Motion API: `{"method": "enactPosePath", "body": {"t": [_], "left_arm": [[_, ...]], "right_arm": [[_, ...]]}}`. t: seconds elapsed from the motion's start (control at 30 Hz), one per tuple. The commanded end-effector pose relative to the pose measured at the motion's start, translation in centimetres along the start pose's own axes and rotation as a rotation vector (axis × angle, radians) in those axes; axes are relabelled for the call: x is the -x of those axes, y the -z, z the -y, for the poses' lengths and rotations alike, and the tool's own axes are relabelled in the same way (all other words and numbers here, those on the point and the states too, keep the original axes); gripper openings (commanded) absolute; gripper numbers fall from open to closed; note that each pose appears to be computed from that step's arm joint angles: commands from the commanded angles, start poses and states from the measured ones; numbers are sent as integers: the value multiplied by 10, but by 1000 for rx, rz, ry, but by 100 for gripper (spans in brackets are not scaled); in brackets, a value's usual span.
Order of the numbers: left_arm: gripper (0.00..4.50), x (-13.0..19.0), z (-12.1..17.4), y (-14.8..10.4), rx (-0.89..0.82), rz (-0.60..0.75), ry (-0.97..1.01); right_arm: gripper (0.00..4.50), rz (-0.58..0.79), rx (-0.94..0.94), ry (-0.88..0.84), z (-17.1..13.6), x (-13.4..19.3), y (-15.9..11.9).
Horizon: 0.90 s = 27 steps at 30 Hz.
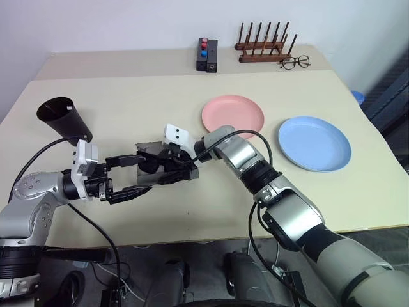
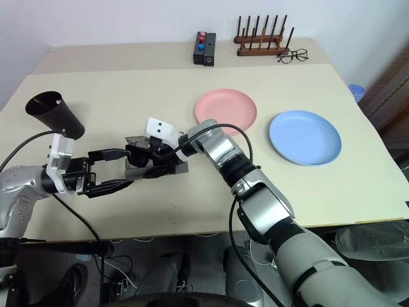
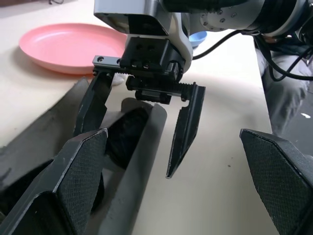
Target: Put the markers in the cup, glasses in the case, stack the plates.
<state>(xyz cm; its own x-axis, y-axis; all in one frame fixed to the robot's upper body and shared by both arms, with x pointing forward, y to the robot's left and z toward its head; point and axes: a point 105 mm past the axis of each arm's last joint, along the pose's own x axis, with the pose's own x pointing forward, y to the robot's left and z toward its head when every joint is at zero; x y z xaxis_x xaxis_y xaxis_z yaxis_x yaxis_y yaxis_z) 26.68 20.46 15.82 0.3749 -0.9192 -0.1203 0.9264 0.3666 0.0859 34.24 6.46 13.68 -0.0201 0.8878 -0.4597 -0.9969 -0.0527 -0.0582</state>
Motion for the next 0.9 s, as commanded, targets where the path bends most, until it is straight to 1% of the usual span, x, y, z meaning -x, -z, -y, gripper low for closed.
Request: {"method": "enactPosePath", "body": {"t": [0.03,0.27,0.4,0.5,0.63,0.73,0.77,0.83,0.87,0.9], "left_arm": [[450,4,-2,-10,-37,13,-10],[450,4,-5,-11,-44,13,-10],[450,4,-7,-12,-49,15,-15],[450,4,-16,-16,-56,39,-57],[450,5,-38,-27,-106,83,-170],[450,6,-54,-32,-130,90,-250],[450,5,-59,-33,-136,90,-274],[450,3,-66,-35,-153,93,-296],[450,0,-73,-36,-166,89,-319],[450,-3,-79,-37,-182,87,-339]], "right_arm": [[446,67,104,26,5,13,-34],[446,64,137,106,21,40,-45],[446,82,126,117,23,55,-49],[446,164,68,169,30,64,-58],[446,282,-40,313,48,79,-64],[369,354,-139,378,57,91,-62],[323,364,-156,390,58,94,-60],[201,370,-156,418,59,98,-57],[165,394,-161,422,57,104,-57],[113,420,-172,428,55,110,-57]]}}
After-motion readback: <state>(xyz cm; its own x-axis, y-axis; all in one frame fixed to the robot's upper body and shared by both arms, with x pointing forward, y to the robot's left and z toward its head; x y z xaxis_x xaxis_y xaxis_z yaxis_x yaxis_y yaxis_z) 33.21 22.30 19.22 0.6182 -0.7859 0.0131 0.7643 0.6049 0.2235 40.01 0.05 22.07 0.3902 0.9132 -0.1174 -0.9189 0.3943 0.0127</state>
